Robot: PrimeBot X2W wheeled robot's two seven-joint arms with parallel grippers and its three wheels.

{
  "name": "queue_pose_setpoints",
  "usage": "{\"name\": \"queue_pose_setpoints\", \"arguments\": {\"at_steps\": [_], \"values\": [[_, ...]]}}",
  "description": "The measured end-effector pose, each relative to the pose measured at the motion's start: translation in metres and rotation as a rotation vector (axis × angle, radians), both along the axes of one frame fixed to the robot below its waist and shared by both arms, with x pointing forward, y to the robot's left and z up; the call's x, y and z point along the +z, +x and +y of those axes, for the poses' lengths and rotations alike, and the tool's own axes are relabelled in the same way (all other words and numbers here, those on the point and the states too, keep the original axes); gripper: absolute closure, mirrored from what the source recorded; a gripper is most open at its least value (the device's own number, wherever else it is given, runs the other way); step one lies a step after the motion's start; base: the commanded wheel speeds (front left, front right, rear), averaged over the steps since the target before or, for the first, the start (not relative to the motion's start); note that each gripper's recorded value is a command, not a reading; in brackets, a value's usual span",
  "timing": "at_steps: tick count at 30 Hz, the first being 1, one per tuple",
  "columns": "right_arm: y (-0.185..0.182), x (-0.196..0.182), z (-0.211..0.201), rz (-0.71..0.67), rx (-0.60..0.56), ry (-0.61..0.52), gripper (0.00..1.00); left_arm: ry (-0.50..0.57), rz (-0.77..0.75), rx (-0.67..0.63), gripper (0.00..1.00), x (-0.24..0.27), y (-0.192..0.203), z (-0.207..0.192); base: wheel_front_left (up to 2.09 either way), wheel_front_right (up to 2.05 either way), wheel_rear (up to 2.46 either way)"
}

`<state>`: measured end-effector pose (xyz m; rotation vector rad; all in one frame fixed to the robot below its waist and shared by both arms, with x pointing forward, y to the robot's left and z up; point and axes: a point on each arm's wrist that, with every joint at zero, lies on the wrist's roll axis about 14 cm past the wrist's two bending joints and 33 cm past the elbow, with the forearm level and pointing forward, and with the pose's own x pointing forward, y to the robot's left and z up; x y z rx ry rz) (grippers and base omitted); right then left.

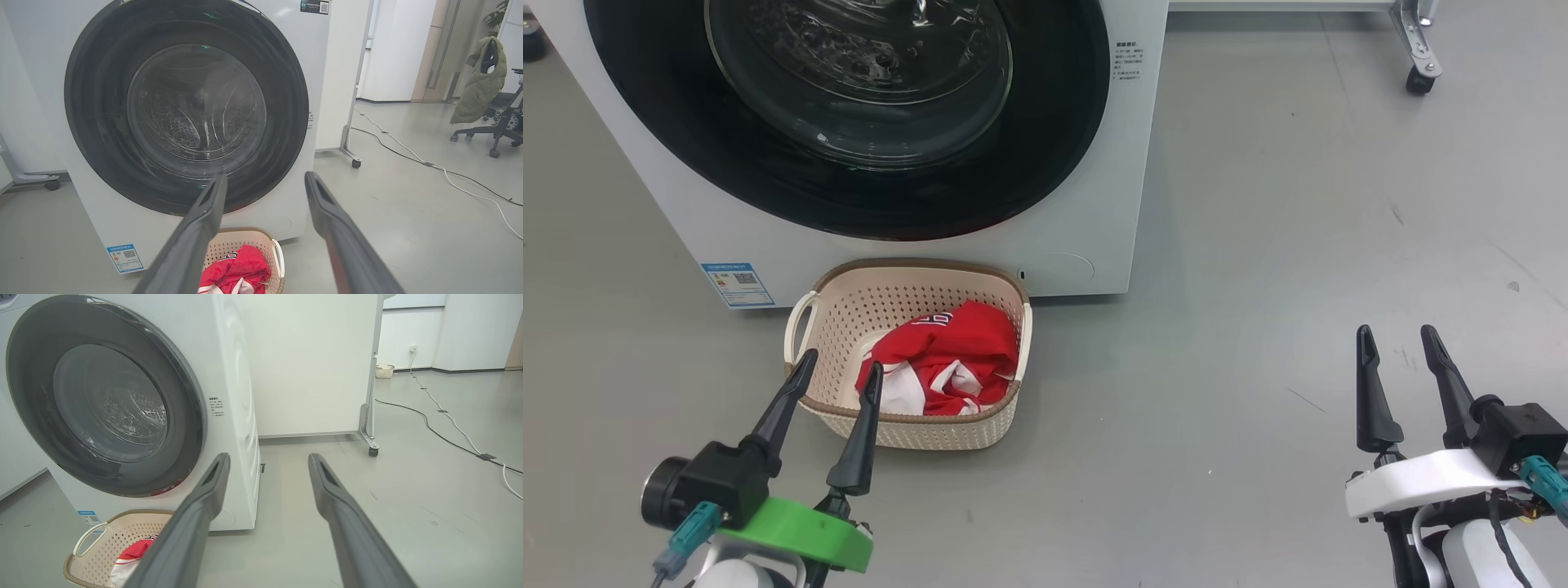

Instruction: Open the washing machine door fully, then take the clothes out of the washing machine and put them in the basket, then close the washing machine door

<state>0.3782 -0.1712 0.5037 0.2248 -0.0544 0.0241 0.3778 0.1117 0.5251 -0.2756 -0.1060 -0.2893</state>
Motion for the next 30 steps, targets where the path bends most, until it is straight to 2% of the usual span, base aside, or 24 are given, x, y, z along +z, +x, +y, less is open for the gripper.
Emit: {"name": "queue_pose_setpoints", "arguments": {"at_steps": [19,20,26,30], "values": [[-0.001,0.002,0.001,-0.007,0.0,0.0,0.0,-0.032,0.005,0.011,0.0,0.001,-0.003,0.004,0.0,0.0,0.0],[-0.002,0.002,0.001,-0.006,0.0,0.001,1.0,-0.038,0.006,0.017,1.0,0.001,-0.003,0.006,0.0,0.0,0.0],[-0.014,-0.03,0.005,0.094,-0.006,0.022,1.0,-0.041,0.106,0.016,1.0,-0.03,-0.014,0.001,0.0,0.0,0.0],[-0.016,-0.033,0.004,0.109,-0.013,0.047,1.0,-0.064,0.119,0.019,1.0,-0.033,-0.016,0.001,0.0,0.0,0.0]]}}
